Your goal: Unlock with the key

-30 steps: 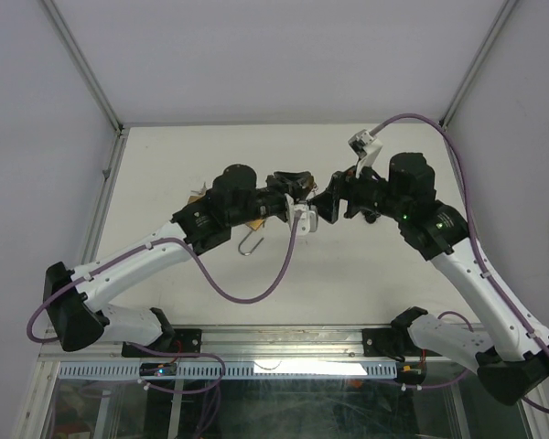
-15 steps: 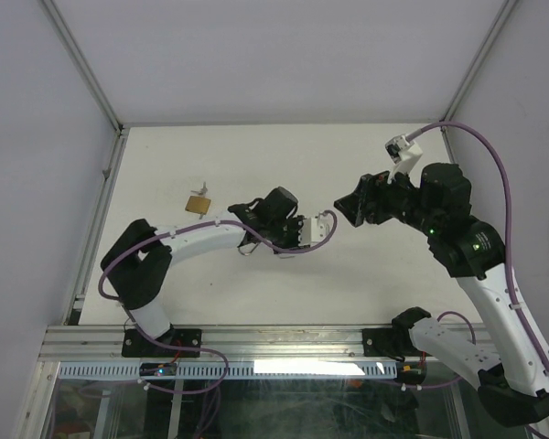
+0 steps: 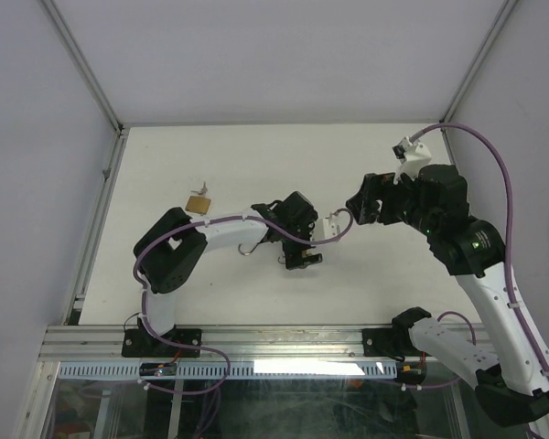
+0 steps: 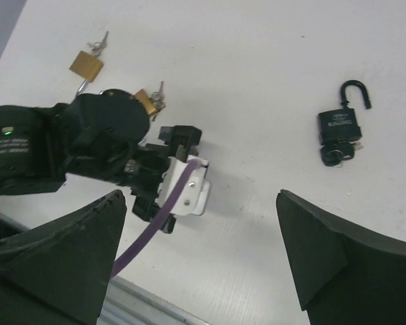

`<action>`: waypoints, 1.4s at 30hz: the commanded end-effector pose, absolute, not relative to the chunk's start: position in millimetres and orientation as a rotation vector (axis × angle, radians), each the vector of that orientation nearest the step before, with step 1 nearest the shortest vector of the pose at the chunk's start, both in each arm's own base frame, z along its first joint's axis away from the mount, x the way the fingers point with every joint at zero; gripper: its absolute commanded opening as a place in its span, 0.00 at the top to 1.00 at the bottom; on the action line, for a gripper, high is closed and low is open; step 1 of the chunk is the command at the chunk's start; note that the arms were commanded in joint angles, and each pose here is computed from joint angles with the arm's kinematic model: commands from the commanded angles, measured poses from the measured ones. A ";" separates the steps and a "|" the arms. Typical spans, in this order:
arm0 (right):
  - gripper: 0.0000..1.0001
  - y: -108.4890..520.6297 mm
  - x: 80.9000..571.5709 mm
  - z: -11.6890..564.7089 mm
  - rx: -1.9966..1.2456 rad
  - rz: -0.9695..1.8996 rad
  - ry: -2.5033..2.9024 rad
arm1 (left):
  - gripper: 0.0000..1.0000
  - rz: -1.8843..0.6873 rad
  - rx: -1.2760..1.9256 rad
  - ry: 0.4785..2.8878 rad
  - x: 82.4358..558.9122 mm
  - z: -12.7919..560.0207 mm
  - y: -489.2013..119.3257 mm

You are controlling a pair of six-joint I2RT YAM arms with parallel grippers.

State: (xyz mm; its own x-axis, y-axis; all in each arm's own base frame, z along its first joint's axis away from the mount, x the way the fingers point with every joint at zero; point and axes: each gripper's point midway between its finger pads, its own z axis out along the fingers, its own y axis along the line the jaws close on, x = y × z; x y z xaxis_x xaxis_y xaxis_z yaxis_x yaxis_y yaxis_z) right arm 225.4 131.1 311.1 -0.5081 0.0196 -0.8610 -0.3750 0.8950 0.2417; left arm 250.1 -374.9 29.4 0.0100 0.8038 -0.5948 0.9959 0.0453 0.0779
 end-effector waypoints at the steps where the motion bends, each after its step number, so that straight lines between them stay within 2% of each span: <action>1: 0.03 103.2 249.9 314.1 -0.128 0.341 2.039 | 0.01 -0.601 1.705 1.696 250.4 97.3 -395.8; 5: 0.01 74.5 287.7 306.5 -0.003 0.284 2.041 | 0.01 -0.746 1.585 1.510 231.7 181.5 -398.7; 7: 0.01 57.9 309.7 296.2 0.091 0.325 2.042 | 0.01 -0.801 1.417 1.510 238.1 217.4 -387.8; 10: 0.01 25.7 336.0 285.8 0.257 0.415 1.997 | 0.01 -0.831 1.068 1.673 278.1 247.2 -346.2; 14: 0.01 -25.8 351.5 268.8 0.449 0.375 1.929 | 0.01 -0.624 0.541 1.815 346.5 259.4 -236.7; 18: 0.01 -61.4 344.7 244.5 0.602 0.230 1.899 | 0.01 -0.417 0.174 1.836 369.3 253.2 -113.1; 23: 0.01 -74.9 321.3 208.2 0.746 0.155 1.801 | 0.01 -0.142 -0.057 1.802 342.7 216.3 -30.3; 28: 0.01 -71.5 296.8 155.1 0.858 0.148 1.865 | 0.01 -0.101 -0.180 1.822 320.7 166.9 0.3; 32: 0.01 -69.6 283.7 135.3 0.870 0.138 1.858 | 0.01 -0.095 -0.225 1.810 312.3 141.1 12.9; 42: 0.01 -70.2 281.2 139.4 0.900 0.156 1.788 | 0.01 -0.082 -0.273 1.794 310.6 132.0 19.9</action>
State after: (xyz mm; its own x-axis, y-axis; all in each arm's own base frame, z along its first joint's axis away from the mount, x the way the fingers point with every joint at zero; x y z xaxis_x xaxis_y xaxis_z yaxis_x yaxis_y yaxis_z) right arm 268.2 -59.7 111.2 -0.2485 0.6461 -0.7216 0.5162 0.7187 0.4658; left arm 299.2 10.9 106.3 -0.3352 -0.2128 -0.9178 -0.1155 0.9761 -0.1841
